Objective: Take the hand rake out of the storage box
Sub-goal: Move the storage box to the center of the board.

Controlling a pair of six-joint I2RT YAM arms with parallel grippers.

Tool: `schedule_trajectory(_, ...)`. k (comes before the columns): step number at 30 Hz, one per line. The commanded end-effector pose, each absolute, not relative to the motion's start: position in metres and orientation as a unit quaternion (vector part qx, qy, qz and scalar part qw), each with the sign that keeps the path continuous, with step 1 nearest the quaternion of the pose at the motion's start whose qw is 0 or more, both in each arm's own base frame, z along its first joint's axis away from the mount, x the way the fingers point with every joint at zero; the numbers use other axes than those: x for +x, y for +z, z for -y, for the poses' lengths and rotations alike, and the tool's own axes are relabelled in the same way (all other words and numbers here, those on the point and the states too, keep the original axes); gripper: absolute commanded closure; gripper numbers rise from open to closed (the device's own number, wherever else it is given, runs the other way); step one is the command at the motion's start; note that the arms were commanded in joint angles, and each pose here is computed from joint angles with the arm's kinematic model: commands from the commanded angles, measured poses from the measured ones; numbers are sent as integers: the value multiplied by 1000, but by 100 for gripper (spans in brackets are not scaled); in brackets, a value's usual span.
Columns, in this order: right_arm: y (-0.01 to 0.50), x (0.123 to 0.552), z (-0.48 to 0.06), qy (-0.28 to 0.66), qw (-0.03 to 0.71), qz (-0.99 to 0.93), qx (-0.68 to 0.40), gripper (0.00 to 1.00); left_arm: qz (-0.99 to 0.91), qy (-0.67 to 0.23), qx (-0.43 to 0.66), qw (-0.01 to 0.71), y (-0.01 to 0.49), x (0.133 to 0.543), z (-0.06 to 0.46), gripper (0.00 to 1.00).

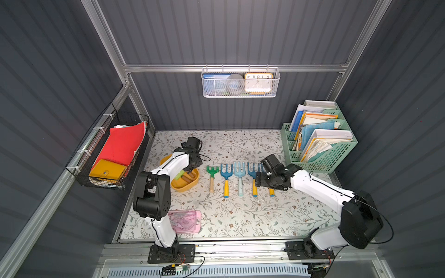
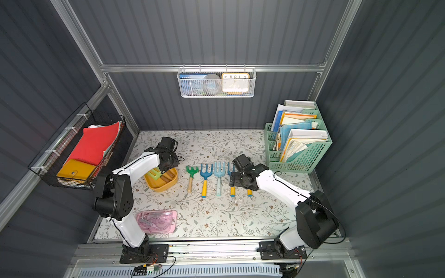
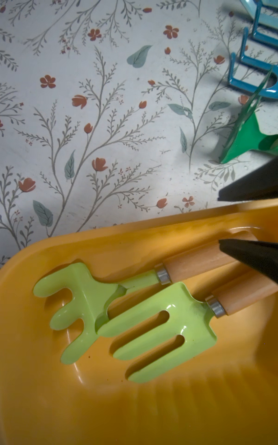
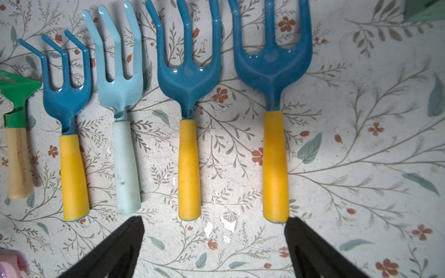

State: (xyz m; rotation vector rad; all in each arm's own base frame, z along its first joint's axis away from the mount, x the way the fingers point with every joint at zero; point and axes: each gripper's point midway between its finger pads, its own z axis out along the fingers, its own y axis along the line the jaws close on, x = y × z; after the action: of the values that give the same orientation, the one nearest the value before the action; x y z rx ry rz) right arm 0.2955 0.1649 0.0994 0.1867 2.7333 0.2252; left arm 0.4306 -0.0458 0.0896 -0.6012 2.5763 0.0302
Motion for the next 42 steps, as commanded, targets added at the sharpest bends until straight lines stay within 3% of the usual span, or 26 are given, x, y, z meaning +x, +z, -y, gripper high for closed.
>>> schedule_trajectory(1, 96, 294, -163, 77, 190, -976, 67, 4, -948, 15, -210, 240, 85, 430, 45, 68)
schedule_trajectory(8, 96, 293, -165, 78, 188, -977, 66, 4, -950, 8, -201, 240, 81, 437, 49, 67)
schedule_trajectory(16, 96, 293, -165, 78, 189, -977, 64, 4, -956, 7, -190, 224, 62, 438, 52, 80)
schedule_trajectory(32, 92, 293, -172, 84, 183, -978, 60, 4, -969, 51, -105, 217, 65, 440, 45, 93)
schedule_trajectory(42, 88, 295, -176, 83, 177, -979, 58, 4, -972, 81, -48, 213, 66, 450, 17, 94)
